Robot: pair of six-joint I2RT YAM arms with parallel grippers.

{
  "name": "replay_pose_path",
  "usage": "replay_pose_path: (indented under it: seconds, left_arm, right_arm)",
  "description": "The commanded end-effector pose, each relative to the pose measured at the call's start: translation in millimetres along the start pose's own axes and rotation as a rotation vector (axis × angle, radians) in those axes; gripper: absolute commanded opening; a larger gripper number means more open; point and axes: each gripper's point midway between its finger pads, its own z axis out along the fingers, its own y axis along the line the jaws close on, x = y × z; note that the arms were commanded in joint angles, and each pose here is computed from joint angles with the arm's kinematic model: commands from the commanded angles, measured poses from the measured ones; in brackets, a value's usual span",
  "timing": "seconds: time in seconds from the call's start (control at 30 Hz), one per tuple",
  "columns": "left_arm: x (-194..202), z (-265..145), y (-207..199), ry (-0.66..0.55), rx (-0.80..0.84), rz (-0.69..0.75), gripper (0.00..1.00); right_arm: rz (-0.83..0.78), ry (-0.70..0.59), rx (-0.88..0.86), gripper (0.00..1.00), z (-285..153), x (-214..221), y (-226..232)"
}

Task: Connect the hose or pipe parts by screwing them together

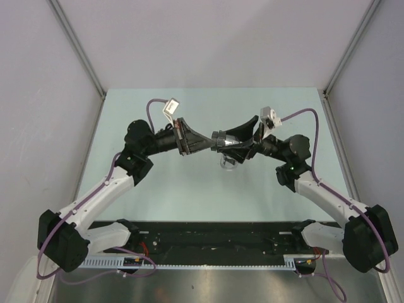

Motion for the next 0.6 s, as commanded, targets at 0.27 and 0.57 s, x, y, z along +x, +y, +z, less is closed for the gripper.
replay_pose_path:
  seconds: [0.27, 0.57]
  left_arm:
    - [23.1, 6.9, 64.2, 0.038, -0.132, 0.932, 0.0]
    - [2.8, 21.5, 80.6, 0.043, -0.34, 1.412, 0.01]
  right_arm:
    - [0.362, -0.133, -0.103, 0.0, 3.9, -57.7, 17.0]
    - [0.548, -0.063, -0.136, 0.0, 2.7, -44.8, 23.0]
